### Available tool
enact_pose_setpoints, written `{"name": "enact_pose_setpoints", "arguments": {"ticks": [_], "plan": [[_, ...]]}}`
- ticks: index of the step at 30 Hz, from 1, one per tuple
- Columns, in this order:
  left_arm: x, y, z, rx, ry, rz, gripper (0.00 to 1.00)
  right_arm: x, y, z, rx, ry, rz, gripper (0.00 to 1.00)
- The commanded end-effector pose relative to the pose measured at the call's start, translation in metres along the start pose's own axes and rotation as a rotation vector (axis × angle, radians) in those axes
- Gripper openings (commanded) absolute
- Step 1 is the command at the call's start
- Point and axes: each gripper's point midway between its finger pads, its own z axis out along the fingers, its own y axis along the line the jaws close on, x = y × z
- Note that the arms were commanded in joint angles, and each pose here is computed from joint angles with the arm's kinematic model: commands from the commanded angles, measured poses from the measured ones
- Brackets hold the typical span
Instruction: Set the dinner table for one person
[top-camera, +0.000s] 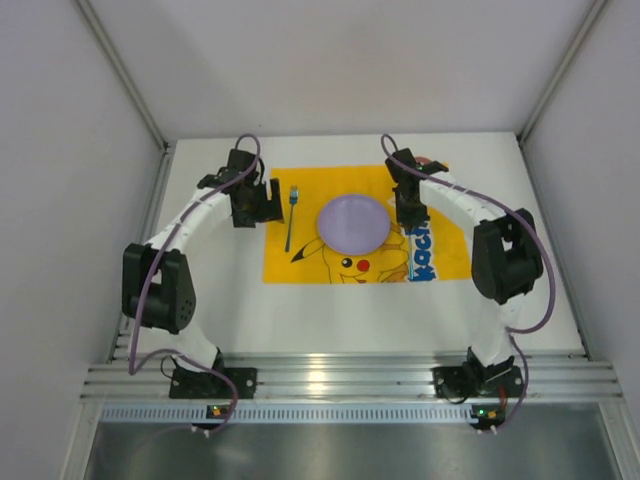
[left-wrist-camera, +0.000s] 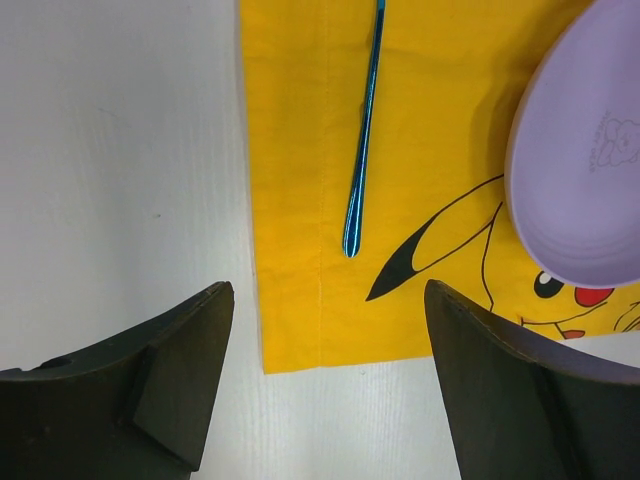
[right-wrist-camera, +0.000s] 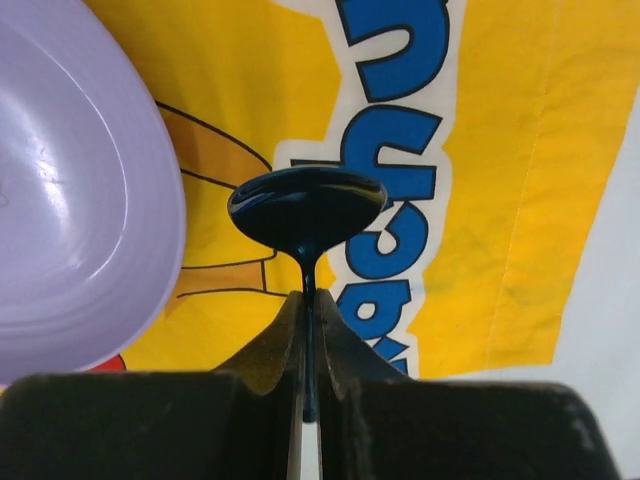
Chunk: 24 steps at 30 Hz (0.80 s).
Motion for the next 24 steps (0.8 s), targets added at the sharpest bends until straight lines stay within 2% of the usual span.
{"name": "enact_pose_setpoints", "arguments": {"ticks": [1,6,24], "plan": [[-0.002,0.004,-0.022,-0.022,-0.038,0.023,0.82,-0.029,0.012,-0.004,-0.018,-0.08,-0.009,0.0],[0.002,0.007,-0.028,-0.031,-0.044,0.018,0.82,-0.03,0.021,0.013,-0.024,-0.051,-0.017,0.0],[0.007,0.009,-0.039,-0.044,-0.049,-0.004,0.82,-0.06,0.029,0.036,-0.013,-0.053,-0.009,0.0]]}}
